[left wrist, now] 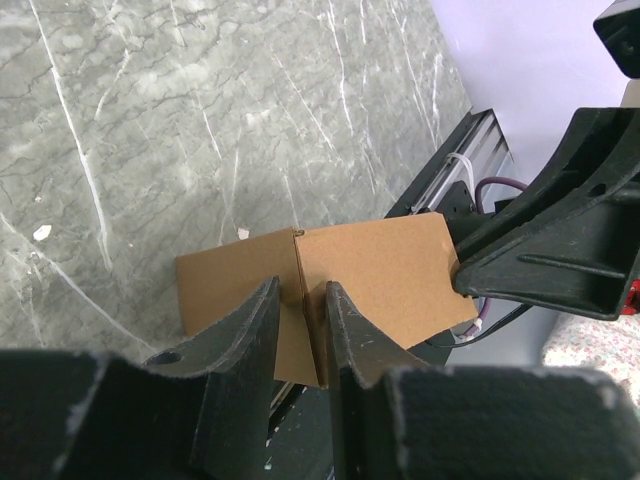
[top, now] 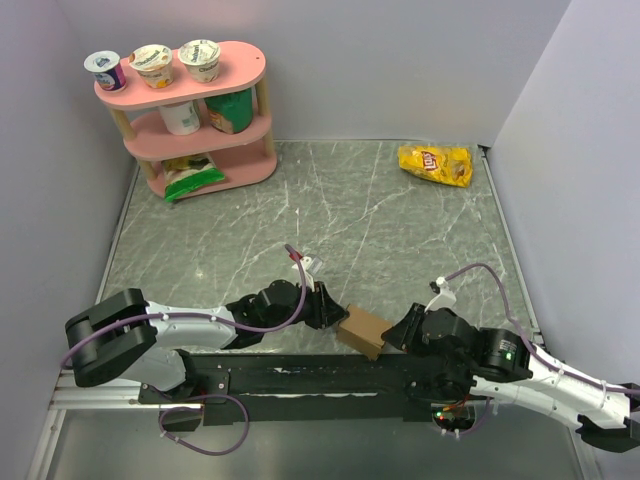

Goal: Fold the paper box

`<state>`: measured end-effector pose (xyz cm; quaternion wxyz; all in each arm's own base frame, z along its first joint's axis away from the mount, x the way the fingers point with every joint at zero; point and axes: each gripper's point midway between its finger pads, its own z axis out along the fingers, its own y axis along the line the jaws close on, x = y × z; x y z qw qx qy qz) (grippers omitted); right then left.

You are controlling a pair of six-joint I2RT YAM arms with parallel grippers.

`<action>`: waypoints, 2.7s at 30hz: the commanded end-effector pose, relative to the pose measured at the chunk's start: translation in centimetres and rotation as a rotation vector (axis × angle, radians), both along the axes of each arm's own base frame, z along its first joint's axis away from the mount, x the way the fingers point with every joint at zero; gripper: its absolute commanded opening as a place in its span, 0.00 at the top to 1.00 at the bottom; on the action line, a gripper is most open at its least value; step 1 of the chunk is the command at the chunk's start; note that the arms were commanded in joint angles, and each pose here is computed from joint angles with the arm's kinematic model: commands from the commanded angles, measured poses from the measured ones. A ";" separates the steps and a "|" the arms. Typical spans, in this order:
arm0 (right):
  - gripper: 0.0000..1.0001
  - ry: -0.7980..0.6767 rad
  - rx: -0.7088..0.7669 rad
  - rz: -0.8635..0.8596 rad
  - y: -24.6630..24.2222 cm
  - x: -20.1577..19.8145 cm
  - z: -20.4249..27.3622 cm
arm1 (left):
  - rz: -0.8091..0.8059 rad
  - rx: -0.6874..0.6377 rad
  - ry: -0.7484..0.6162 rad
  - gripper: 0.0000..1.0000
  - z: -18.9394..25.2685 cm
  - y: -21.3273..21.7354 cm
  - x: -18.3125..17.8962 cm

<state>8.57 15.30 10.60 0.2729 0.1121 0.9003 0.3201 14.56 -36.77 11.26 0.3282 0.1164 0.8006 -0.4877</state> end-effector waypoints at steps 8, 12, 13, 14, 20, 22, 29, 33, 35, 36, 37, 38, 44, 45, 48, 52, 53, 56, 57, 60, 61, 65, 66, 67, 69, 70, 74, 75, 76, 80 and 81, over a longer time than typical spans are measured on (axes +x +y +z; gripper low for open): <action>0.90 0.068 -0.099 0.017 -0.8 -0.9 -3.7 | -0.017 0.186 0.052 0.72 -4.9 2.0 -1.1; 0.92 0.099 -0.127 0.034 -1.1 -1.5 -5.0 | -0.014 0.194 0.060 0.71 -5.2 2.2 -1.2; 0.93 0.112 -0.132 0.039 -1.2 -1.8 -5.3 | -0.013 0.199 0.064 0.72 -5.3 2.3 -1.2; 0.94 0.120 -0.144 0.044 -1.3 -1.9 -5.7 | -0.012 0.198 0.067 0.72 -5.3 2.2 -1.2; 0.96 0.165 -0.218 0.079 -1.9 -2.9 -6.8 | 0.025 0.216 0.079 0.72 -5.7 2.7 -0.9; 0.96 0.185 -0.265 0.098 -2.4 -3.6 -7.2 | 0.037 0.227 0.081 0.72 -5.9 2.8 -0.7; 0.90 0.213 -0.266 0.114 -2.2 -4.5 -7.4 | 0.054 0.219 0.084 0.73 -6.0 3.2 -0.5; 0.85 0.159 -0.189 0.118 -0.1 -3.5 -6.7 | 0.081 0.202 0.063 0.74 -6.6 4.1 -0.4; 0.87 0.140 -0.178 0.132 0.8 -3.2 -7.0 | 0.117 0.160 0.039 0.76 -6.8 5.0 -0.1; 0.88 0.127 -0.164 0.136 1.8 -2.8 -6.9 | 0.125 0.142 0.024 0.76 -6.6 5.2 -0.1; 0.89 0.103 -0.167 0.141 2.2 -2.4 -6.6 | 0.136 0.102 0.005 0.76 -5.9 5.3 0.1; 0.95 0.092 -0.175 0.143 2.4 -2.2 -6.4 | 0.154 0.112 0.009 0.75 -6.8 6.2 0.0; 0.96 -0.009 -0.276 0.125 3.3 0.1 -5.9 | 0.217 0.111 -0.048 0.73 -7.0 8.0 0.7; 0.96 -0.015 -0.292 0.123 3.4 0.4 -6.2 | 0.235 0.099 -0.054 0.72 -7.0 8.4 0.8; 0.96 -0.090 -0.304 0.124 4.4 1.7 -5.5 | 0.288 0.040 -0.080 0.68 -6.5 9.9 1.0; 0.96 -0.194 -0.361 0.137 5.6 3.6 -3.7 | 0.310 0.029 -0.121 0.65 -5.9 10.7 1.3; 0.96 -0.209 -0.363 0.141 5.9 3.8 -3.4 | 0.310 0.040 -0.129 0.64 -6.0 10.9 1.3; 0.97 -0.225 -0.399 0.145 6.0 3.9 -3.9 | 0.348 0.071 -0.104 0.64 -7.2 12.1 1.2; 0.97 -0.218 -0.414 0.141 5.7 3.8 -4.4 | 0.363 0.077 -0.093 0.64 -7.5 12.5 1.3; 0.98 -0.214 -0.428 0.118 4.8 3.5 -5.4 | 0.408 0.094 -0.067 0.61 -8.0 13.1 1.6; 0.98 -0.220 -0.435 0.102 4.2 3.6 -5.8 | 0.414 0.094 -0.065 0.60 -8.0 13.1 1.6; 1.00 -0.256 -0.431 0.074 3.6 4.1 -6.0 | 0.379 0.079 -0.098 0.60 -7.3 12.3 1.7; 1.00 -0.271 -0.423 0.065 3.6 4.4 -5.8 | 0.374 0.068 -0.111 0.60 -7.0 12.0 1.8; 1.00 -0.296 -0.421 0.070 3.7 4.6 -5.8 | 0.362 0.085 -0.129 0.60 -7.3 11.8 1.9; 1.00 -0.349 -0.443 0.038 3.4 5.6 -5.3 | 0.362 0.015 -0.181 0.60 -5.2 10.5 2.7; 1.00 -0.380 -0.463 0.038 3.3 6.1 -5.1 | 0.359 0.033 -0.213 0.60 -5.3 10.1 3.1; 1.00 -0.495 -0.497 -0.001 3.6 8.2 -3.2 | 0.396 -0.032 -0.357 0.60 -2.6 8.9 5.1; 1.00 -0.520 -0.500 -0.008 3.7 8.6 -2.8 | 0.409 -0.060 -0.391 0.61 -1.8 8.6 5.6; 1.00 -0.553 -0.536 0.007 3.5 9.2 -2.6 | 0.406 -0.067 -0.431 0.61 -1.1 8.1 6.0; 1.00 -0.652 -0.543 0.003 4.4 11.0 -1.0 | 0.434 -0.094 -0.498 0.60 0.2 8.0 7.7; 1.00 -0.697 -0.550 0.015 4.9 11.5 -0.4 | 0.442 -0.086 -0.502 0.60 -0.1 8.2 8.0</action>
